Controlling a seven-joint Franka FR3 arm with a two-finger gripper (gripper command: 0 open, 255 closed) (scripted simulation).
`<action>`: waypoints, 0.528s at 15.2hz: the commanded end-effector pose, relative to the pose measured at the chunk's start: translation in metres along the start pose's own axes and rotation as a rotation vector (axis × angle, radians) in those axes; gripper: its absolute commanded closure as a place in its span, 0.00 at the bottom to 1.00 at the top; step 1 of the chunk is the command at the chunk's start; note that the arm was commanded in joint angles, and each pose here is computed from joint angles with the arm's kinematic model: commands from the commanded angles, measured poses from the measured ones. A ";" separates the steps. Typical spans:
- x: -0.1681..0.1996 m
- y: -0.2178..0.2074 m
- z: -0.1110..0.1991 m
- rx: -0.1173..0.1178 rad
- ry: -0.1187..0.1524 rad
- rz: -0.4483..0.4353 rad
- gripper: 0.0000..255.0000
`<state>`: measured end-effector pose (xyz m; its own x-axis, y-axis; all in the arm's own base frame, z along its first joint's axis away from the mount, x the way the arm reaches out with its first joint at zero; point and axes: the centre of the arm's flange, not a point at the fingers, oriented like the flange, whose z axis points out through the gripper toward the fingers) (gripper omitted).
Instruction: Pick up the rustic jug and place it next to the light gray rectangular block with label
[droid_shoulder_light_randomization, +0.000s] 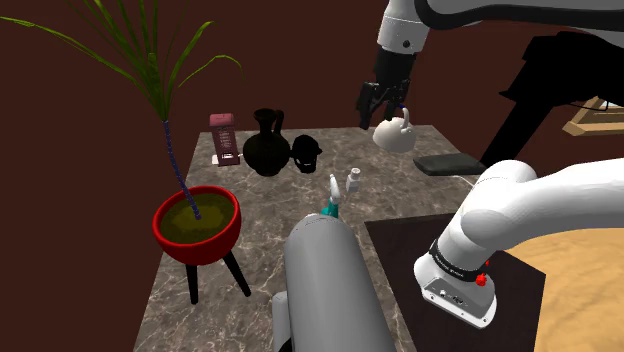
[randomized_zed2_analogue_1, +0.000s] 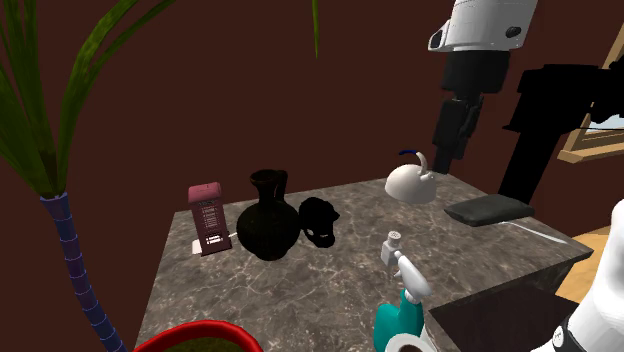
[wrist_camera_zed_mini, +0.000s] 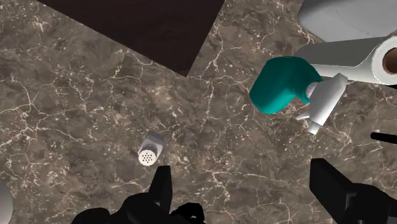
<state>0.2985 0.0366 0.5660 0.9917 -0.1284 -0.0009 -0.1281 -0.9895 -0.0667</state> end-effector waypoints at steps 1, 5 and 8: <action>0.000 0.000 0.000 0.000 0.000 0.000 0.00; 0.043 -0.025 0.016 -0.004 0.010 0.137 0.00; 0.077 -0.040 0.028 -0.007 0.017 0.240 0.00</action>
<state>0.3674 0.0638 0.5459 0.9456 -0.3252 0.0006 -0.3246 -0.9440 -0.0590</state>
